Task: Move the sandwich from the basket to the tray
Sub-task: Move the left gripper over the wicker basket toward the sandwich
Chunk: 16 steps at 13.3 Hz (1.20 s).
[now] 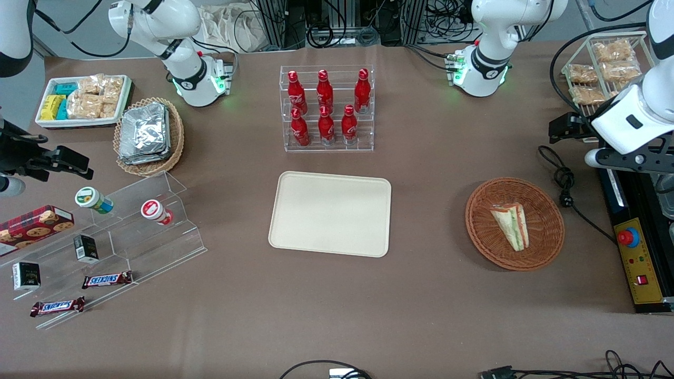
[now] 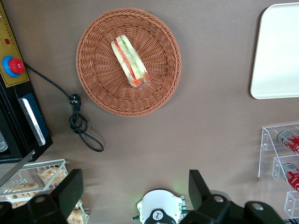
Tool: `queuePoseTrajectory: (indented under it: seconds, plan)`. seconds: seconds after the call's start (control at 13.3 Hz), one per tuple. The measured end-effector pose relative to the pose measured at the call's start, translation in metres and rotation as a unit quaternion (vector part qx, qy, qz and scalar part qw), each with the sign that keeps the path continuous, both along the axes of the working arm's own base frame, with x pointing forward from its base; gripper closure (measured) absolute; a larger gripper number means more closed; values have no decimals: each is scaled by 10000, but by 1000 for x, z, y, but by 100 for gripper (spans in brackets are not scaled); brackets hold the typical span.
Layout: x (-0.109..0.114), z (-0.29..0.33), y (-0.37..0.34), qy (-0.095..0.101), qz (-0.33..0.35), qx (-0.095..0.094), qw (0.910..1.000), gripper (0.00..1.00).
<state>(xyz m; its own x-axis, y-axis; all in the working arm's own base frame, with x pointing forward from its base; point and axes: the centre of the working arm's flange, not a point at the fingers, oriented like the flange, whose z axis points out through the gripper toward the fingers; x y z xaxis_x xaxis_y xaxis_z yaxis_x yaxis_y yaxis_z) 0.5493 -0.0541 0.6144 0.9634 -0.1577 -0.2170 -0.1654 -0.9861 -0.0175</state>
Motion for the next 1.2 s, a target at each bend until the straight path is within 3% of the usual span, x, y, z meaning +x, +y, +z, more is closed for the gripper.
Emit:
queuePoseTrajectory:
  seconds: [1.2]
  plan:
    - [2, -2, 6, 14, 48, 59, 10000, 0]
